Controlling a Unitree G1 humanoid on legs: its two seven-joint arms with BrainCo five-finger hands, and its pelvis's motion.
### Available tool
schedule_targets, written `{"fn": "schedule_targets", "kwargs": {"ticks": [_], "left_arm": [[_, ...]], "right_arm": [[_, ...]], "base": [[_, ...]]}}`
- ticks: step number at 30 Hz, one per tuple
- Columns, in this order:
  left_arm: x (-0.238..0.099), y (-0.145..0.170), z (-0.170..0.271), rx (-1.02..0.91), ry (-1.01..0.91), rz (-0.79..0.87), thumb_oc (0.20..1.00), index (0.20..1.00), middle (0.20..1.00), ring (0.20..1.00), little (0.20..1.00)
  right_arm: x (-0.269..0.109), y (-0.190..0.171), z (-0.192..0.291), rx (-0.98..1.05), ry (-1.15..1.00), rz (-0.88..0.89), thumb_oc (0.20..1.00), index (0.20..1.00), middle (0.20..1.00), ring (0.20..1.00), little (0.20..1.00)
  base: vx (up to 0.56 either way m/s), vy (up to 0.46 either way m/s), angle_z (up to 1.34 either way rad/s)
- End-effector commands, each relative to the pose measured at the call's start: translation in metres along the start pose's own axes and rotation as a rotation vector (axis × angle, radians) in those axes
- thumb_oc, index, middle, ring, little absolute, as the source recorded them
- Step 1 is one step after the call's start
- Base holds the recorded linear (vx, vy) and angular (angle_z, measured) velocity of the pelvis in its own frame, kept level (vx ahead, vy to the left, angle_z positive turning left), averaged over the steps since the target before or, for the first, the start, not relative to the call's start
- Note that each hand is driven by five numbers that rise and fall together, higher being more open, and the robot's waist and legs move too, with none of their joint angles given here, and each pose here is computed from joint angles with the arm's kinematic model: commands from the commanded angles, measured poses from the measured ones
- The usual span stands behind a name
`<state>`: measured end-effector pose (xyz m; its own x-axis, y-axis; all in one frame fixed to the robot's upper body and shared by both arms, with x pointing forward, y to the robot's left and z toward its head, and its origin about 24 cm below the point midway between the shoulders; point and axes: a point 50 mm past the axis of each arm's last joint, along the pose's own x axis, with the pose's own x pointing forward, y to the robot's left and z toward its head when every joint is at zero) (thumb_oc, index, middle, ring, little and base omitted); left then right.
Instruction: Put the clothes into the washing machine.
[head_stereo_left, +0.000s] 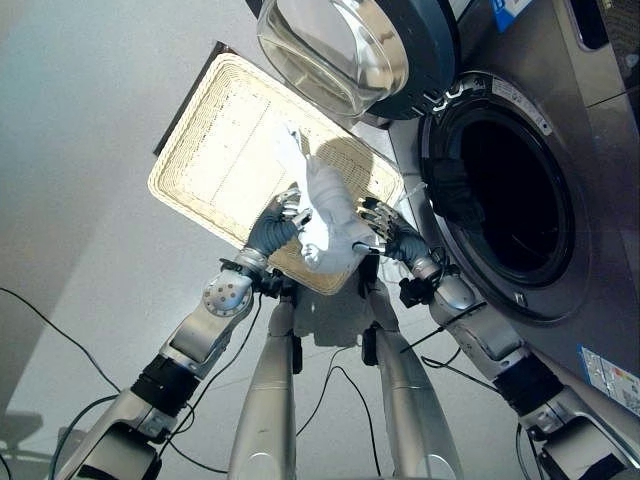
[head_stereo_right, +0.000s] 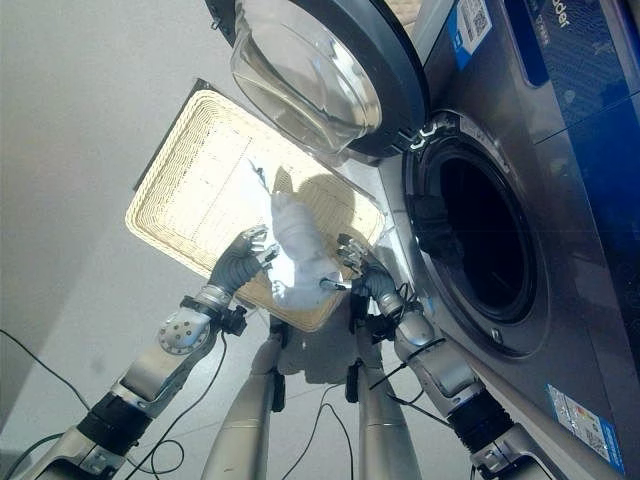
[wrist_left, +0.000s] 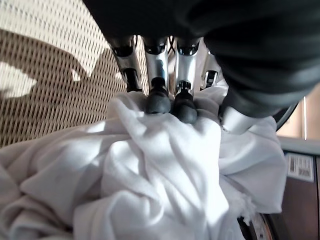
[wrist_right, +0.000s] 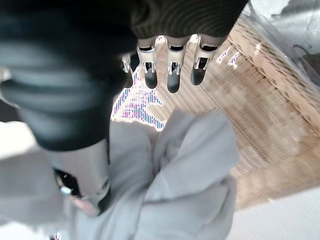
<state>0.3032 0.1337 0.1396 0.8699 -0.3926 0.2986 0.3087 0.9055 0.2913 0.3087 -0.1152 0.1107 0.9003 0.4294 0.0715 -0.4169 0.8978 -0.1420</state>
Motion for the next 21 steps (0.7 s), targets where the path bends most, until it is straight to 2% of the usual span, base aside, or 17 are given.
{"fn": "schedule_targets", "kwargs": {"ticks": [1, 12, 21], "left_arm": [[0.005, -0.016, 0.042, -0.049, -0.195, -0.096, 0.200, 0.200, 0.200, 0.200, 0.200], [0.012, -0.039, 0.033, 0.050, -0.138, -0.221, 0.200, 0.200, 0.200, 0.200, 0.200], [0.015, -0.055, 0.033, -0.017, -0.122, -0.312, 0.200, 0.200, 0.200, 0.200, 0.200]], "right_arm": [[0.001, 0.014, 0.011, 0.030, -0.039, 0.111, 1.000, 1.000, 1.000, 1.000, 1.000], [0.001, 0.040, -0.001, 0.207, 0.089, 0.321, 1.000, 1.000, 1.000, 1.000, 1.000], [0.002, 0.050, -0.004, 0.308, 0.128, 0.370, 1.000, 1.000, 1.000, 1.000, 1.000]], "base": [[0.00, 0.000, 0.00], [0.00, 0.000, 0.00], [0.00, 0.000, 0.00]]}}
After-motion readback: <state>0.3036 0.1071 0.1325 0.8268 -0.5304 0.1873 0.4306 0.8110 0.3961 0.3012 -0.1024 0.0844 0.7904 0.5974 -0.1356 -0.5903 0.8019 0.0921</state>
